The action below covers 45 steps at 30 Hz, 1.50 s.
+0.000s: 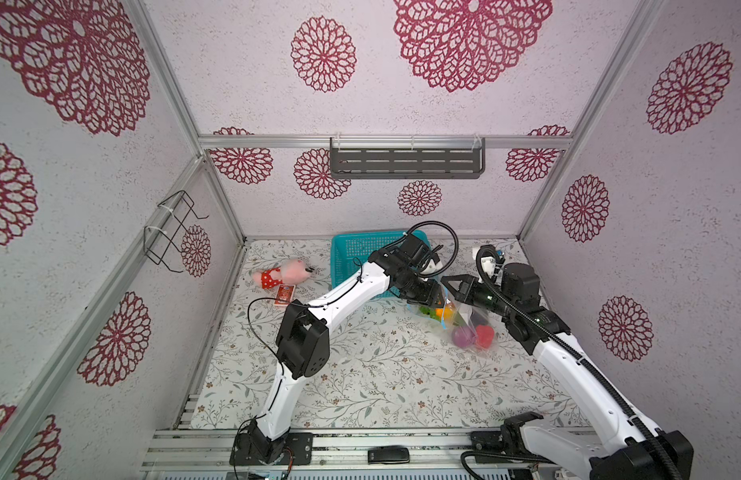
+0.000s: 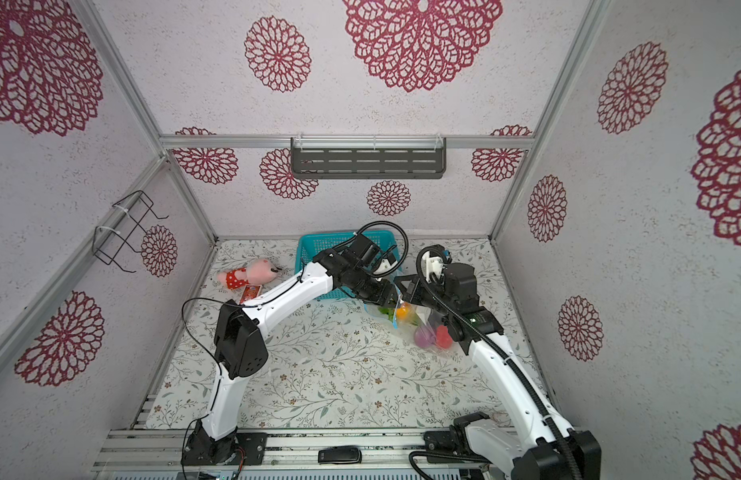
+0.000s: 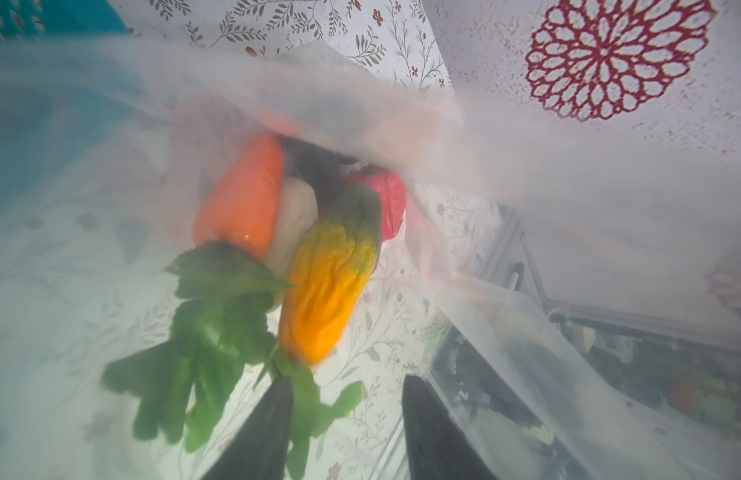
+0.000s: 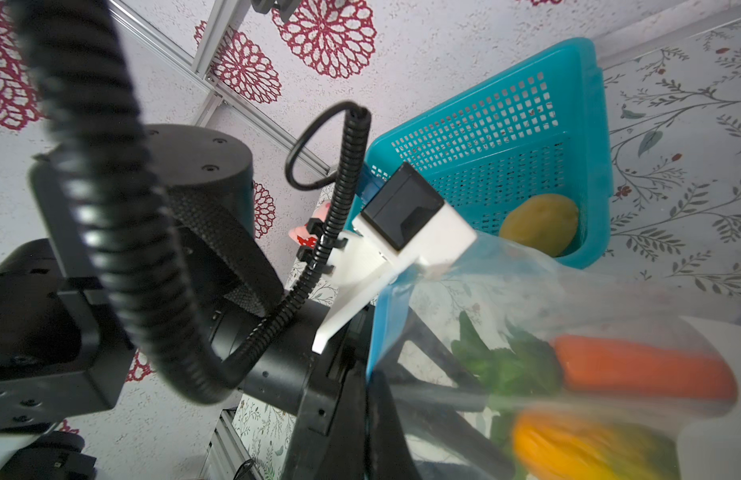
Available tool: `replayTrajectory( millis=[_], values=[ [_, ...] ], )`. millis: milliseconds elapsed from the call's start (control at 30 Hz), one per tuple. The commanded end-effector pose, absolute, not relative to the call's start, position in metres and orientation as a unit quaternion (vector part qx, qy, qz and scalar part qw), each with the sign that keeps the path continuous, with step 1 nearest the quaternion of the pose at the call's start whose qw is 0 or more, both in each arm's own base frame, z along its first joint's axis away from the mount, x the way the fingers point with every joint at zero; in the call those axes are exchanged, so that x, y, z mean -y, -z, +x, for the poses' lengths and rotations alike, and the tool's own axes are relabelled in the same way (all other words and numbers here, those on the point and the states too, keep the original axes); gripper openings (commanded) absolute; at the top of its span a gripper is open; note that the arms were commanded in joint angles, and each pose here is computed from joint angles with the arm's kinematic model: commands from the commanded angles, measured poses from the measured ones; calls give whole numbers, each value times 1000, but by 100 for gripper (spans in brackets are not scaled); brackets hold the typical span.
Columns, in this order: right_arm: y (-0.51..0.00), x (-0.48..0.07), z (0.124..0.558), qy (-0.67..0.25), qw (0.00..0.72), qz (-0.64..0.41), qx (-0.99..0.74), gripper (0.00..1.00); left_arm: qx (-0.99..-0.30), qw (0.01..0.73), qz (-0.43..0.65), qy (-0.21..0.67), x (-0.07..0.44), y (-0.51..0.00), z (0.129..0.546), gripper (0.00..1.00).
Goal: Place the food in the zip-top bag and seal the zipper
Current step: 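Open the left gripper to release the cucumber inside the bag, then move the left gripper out of the bag back over the basket above the yellow potato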
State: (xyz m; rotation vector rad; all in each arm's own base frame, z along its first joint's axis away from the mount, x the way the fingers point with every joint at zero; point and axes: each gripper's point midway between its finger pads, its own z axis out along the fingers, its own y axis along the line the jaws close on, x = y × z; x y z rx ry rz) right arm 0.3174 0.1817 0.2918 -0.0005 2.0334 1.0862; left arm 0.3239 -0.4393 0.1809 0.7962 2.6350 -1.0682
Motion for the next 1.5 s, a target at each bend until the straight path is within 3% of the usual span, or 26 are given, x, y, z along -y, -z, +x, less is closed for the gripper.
replayTrajectory(
  millis=[0, 400, 600, 967, 1200, 1467],
  values=[
    [-313, -180, 313, -435, 437, -16, -787, 0, -878, 101, 287, 369, 450, -185, 320, 49],
    [-310, -179, 312, -432, 436, -14, -789, 0, -873, 123, 289, 373, 446, -207, 318, 51],
    [-305, -174, 311, -424, 436, -11, -794, 0, -870, 157, 288, 367, 434, -231, 316, 56],
    [-303, -167, 306, -416, 444, -2, -793, 0, -856, 246, 266, 369, 401, -292, 315, 57],
    [-304, -165, 303, -413, 442, 2, -796, 0, -859, 302, 231, 344, 359, -314, 357, 61],
    [-298, -160, 302, -404, 441, 14, -801, 0, -884, 299, 174, 316, 325, -286, 418, 66]
  ],
)
